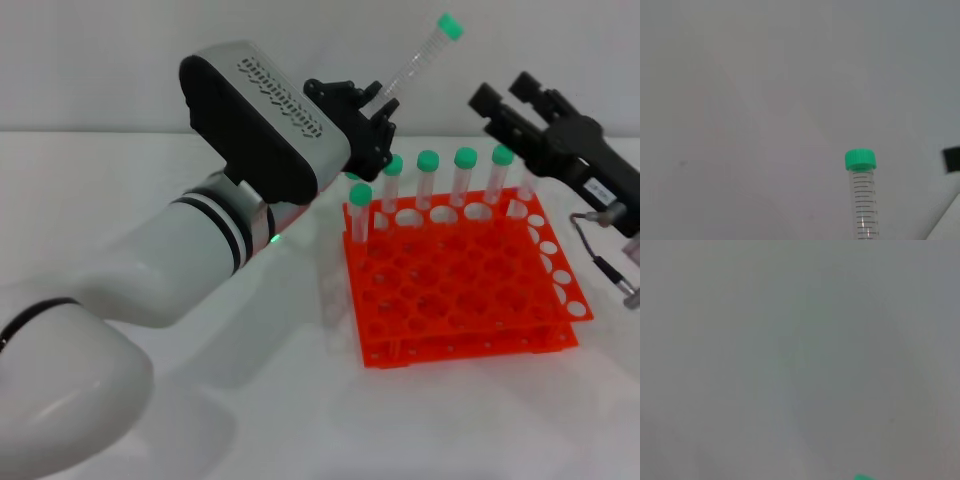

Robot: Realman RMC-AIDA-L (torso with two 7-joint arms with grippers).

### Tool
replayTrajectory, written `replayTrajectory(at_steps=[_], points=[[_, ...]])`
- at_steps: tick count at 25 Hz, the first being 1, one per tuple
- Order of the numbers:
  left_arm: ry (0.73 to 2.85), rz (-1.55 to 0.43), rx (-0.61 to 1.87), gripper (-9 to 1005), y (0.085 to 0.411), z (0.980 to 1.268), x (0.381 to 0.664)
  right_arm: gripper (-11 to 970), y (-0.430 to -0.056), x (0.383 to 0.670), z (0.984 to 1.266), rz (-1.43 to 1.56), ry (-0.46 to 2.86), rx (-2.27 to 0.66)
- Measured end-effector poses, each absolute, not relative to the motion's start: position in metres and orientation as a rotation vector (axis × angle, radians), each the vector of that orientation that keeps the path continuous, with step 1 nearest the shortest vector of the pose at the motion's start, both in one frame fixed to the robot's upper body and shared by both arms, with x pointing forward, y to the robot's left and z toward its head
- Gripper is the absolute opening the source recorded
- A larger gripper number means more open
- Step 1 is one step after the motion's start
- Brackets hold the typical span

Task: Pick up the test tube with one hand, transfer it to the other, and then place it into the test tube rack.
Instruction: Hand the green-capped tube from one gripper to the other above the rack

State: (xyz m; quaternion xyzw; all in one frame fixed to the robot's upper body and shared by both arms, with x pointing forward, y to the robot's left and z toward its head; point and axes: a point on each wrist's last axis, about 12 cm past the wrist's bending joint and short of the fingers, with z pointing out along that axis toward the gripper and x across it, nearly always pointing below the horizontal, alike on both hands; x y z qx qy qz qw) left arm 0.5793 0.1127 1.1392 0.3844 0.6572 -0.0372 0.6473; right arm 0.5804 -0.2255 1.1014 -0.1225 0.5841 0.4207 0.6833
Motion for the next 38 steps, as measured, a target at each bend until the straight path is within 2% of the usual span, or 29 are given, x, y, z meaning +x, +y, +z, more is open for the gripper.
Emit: replayTrajectory(at_steps=[9, 28, 35, 38], points=[[1.457, -0.120, 0.890, 163, 0.103, 1.134, 0.572, 847, -0.207, 0.597, 1.107, 0.918, 1.359, -0.312], [1.445, -0.153, 0.917, 163, 0.095, 1.125, 0.561, 843, -0.204, 0.598, 1.108, 0.913, 1.357, -0.316], [1.445, -0.153, 0.919, 163, 0.095, 1.125, 0.561, 798, -0.203, 0.598, 1.108, 0.915, 1.356, -0.335], [1.447, -0.152, 0.920, 163, 0.095, 1.124, 0.562, 650, -0.202, 0.598, 1.109, 0.913, 1.355, -0.355]])
